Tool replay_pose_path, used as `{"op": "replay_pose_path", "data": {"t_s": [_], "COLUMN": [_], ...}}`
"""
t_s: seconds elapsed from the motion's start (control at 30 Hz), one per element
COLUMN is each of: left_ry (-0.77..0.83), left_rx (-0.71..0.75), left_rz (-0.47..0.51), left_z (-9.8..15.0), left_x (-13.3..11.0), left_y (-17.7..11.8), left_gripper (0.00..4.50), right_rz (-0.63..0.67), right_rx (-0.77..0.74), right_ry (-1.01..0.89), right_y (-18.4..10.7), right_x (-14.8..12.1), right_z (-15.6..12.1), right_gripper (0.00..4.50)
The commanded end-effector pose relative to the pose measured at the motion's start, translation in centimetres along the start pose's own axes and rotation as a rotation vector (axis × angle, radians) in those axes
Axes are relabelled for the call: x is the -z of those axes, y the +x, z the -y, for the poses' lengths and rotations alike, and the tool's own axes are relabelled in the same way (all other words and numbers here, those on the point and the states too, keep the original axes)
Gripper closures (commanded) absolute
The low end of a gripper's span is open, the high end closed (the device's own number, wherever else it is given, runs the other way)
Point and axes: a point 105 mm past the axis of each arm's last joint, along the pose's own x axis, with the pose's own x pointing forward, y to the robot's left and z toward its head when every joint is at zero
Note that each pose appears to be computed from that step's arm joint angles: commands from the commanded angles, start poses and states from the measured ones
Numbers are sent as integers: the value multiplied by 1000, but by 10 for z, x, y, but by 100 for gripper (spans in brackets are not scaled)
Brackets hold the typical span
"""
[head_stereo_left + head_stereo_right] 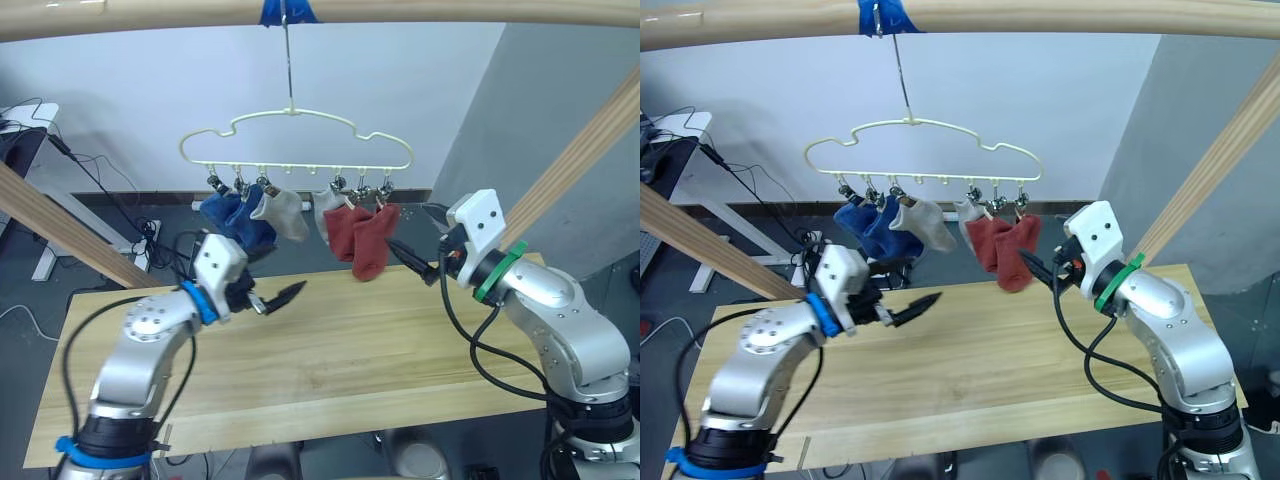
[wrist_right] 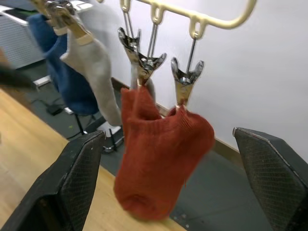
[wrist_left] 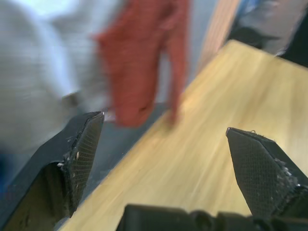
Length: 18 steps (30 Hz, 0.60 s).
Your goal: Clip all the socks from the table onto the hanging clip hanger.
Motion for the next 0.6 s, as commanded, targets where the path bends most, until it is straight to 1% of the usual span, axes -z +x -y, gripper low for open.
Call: {"op": "replay_pose_path", "data": {"t_s": [0.03, 0.1, 0.13, 0.2, 0.23, 0.27, 0.3, 0.43, 0.6], "left_ry": [43, 48, 45, 105, 79, 56, 93, 81, 45], "left_rx": [-84, -130, -135, -171, -200, -222, -286, -265, -262], "left_rz": [0, -58, -71, -70, -153, -214, -269, -234, -232], "left_z": [-17, -27, -29, -33, -40, -45, -54, -62, -69], "left_x": [-13, -8, -6, -9, 3, 11, 17, 11, 13], "left_y": [-31, -51, -54, -67, -74, -79, -84, -88, -84], "left_gripper": [0, 0, 0, 0, 0, 0, 0, 0, 0], "right_rz": [42, 29, 25, 14, 11, 9, 6, -6, -19], "right_rx": [-62, -91, -97, -123, -125, -126, -126, -151, -159], "right_ry": [-43, -55, -56, -75, -81, -86, -90, -104, -118], "right_y": [-12, -18, -19, -26, -29, -32, -34, -40, -41], "right_x": [-11, -9, -7, -7, -7, -8, -7, -6, -4], "right_z": [7, 9, 10, 14, 17, 20, 22, 24, 23], "right_gripper": [4, 4, 4, 4, 4, 4, 4, 4, 4]}}
